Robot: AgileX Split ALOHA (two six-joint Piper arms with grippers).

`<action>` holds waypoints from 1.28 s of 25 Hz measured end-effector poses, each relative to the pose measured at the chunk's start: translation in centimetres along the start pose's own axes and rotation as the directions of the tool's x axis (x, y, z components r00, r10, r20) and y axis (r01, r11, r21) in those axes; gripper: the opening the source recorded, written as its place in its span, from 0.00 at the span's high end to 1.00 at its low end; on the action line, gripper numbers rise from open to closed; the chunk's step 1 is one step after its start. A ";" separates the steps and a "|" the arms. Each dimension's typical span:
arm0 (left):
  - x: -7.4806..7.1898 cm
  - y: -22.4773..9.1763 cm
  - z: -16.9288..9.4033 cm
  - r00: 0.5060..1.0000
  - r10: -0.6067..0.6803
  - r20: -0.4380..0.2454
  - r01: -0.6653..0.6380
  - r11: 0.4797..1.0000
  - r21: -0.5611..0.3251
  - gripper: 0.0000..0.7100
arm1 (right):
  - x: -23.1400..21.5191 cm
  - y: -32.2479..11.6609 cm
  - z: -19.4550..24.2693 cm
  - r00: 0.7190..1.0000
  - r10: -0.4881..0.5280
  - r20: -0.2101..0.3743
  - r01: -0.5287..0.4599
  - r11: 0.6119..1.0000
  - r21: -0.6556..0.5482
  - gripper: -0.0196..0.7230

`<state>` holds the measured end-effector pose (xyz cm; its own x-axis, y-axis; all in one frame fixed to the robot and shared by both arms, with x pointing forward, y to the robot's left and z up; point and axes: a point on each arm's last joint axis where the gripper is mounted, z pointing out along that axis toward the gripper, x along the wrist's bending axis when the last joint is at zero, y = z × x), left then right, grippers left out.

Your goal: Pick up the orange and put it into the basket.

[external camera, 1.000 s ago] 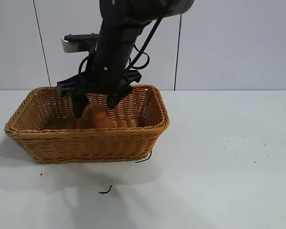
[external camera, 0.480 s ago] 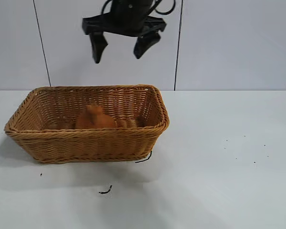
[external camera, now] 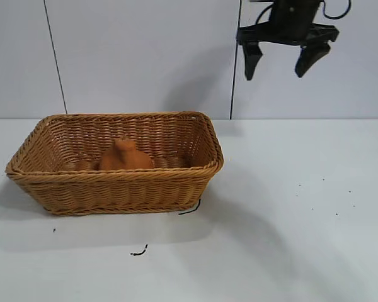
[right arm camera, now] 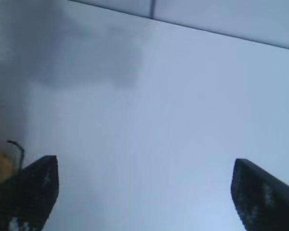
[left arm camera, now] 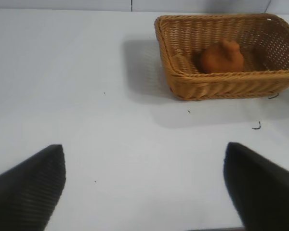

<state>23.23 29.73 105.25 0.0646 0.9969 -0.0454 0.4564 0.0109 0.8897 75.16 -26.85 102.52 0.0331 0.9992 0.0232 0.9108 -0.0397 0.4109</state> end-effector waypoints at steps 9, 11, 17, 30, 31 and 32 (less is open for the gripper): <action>0.0 0.0 0.0 1.000 0.000 0.000 0.000 1.000 0.000 0.10 | 0.7 -4.1 -0.5 0.999 0.002 -0.051 0.006 0.987 0.162 0.04; 0.0 0.0 0.0 1.000 0.000 0.000 0.000 1.000 0.000 0.10 | 1.1 -5.8 -1.6 0.998 -0.004 -0.061 0.016 0.980 0.199 0.04; 0.0 0.0 0.0 1.000 0.000 0.000 0.000 1.000 0.000 0.10 | 0.6 -12.4 -6.9 0.998 -0.013 -0.059 0.029 0.958 0.287 0.04; 0.0 0.0 0.0 1.000 0.000 0.000 0.000 1.000 0.000 0.10 | -2.1 -30.3 -19.0 0.991 -0.104 -0.080 0.114 0.985 0.128 0.04; 0.0 0.0 0.0 1.000 0.000 0.000 0.000 1.000 0.000 0.10 | -2.3 -31.5 -19.6 0.990 -0.118 -0.082 0.125 0.989 0.077 0.04; 0.0 0.0 0.0 1.000 0.000 0.000 0.000 1.000 0.000 0.10 | -2.5 -32.6 -20.3 0.988 -0.131 -0.082 0.133 0.991 0.021 0.04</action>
<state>23.23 29.73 105.25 0.0646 0.9969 -0.0454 0.4564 0.0109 0.8897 37.01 -28.17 107.60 -0.1199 0.9918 0.0437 0.9155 0.0934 0.3913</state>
